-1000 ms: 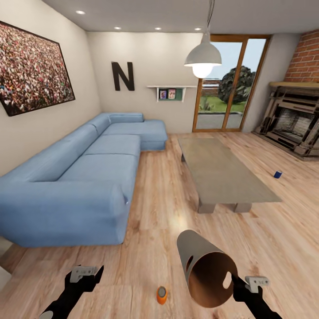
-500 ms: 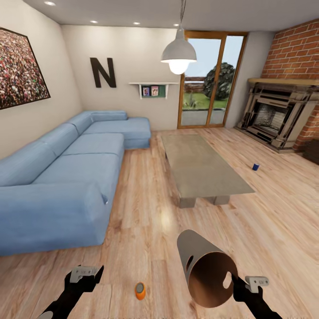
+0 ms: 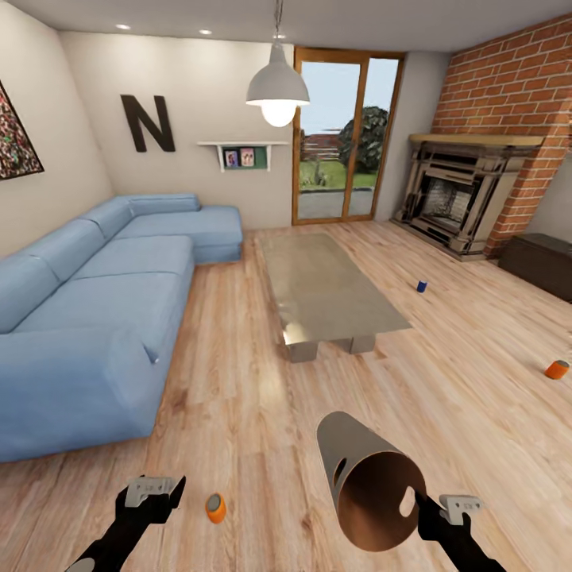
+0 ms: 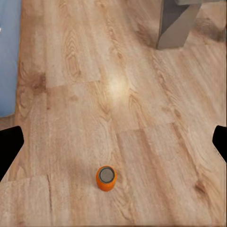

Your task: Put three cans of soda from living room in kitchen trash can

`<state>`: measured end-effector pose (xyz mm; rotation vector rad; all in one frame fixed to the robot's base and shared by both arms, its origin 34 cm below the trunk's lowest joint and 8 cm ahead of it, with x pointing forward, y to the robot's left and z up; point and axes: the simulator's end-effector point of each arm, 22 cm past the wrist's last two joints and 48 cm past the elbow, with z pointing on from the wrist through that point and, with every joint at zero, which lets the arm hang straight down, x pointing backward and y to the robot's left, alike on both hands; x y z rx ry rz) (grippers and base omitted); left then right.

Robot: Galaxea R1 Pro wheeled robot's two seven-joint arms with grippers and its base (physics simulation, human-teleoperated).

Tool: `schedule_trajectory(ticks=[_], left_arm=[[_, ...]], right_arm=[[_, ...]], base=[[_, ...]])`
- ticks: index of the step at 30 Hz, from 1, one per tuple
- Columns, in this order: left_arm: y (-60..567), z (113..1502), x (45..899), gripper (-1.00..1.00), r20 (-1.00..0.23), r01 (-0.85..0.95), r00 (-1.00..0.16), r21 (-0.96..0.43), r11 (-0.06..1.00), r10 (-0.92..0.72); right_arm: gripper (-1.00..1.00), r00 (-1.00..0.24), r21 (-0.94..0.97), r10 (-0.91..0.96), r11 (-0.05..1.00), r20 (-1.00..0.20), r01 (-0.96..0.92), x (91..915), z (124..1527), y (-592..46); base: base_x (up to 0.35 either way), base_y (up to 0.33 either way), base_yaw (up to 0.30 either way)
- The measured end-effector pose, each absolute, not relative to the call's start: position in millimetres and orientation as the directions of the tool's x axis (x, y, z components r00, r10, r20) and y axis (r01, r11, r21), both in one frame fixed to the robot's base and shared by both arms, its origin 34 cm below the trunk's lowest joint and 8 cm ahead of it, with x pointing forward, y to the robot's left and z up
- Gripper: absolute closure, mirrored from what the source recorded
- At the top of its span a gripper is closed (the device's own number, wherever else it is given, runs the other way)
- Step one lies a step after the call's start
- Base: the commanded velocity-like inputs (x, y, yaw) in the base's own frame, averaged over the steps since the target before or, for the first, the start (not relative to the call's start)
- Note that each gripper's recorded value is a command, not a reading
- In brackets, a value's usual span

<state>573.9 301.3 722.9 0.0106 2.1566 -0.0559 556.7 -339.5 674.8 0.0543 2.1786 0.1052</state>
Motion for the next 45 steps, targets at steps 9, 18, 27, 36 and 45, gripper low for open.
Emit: schedule_trajectory(ticks=[9, 18, 27, 36, 45], left_arm=[[302, 721, 573, -1.0, -0.83, 0.027, -0.557, -0.037, 0.999, -0.016], [301, 721, 574, -1.0, -0.831, 0.026, -0.556, -0.039, 0.999, -0.018], [310, 681, 552, -1.0, -0.709, -0.013, -0.704, -0.05, 0.999, -0.045], [323, 730, 680, -1.0, -0.544, -0.081, -0.834, -0.044, 0.996, -0.092], [337, 746, 723, -1.0, -0.533, -0.127, -0.838, -0.021, 0.992, -0.118]], right_arm=[[1.0, -0.576, 0.095, 0.079, 0.995, -0.814, 0.002, 556, 673, -340], [1.0, -0.561, 0.09, 0.105, 0.994, -0.821, 0.054, 557, 677, -361], [1.0, -0.559, 0.087, 0.113, 0.994, -0.821, 0.073, 557, 679, -370], [1.0, -0.563, 0.085, 0.103, 0.995, -0.82, 0.058, 557, 678, -365], [1.0, -0.564, 0.083, 0.099, 0.995, -0.82, 0.054, 557, 677, -364]], base=[[-0.035, -0.103, -0.054], [-0.001, -0.004, -0.002], [0.064, 0.0, 0.0], [0.019, 0.0, 0.0], [0.0, 0.0, 0.0]])
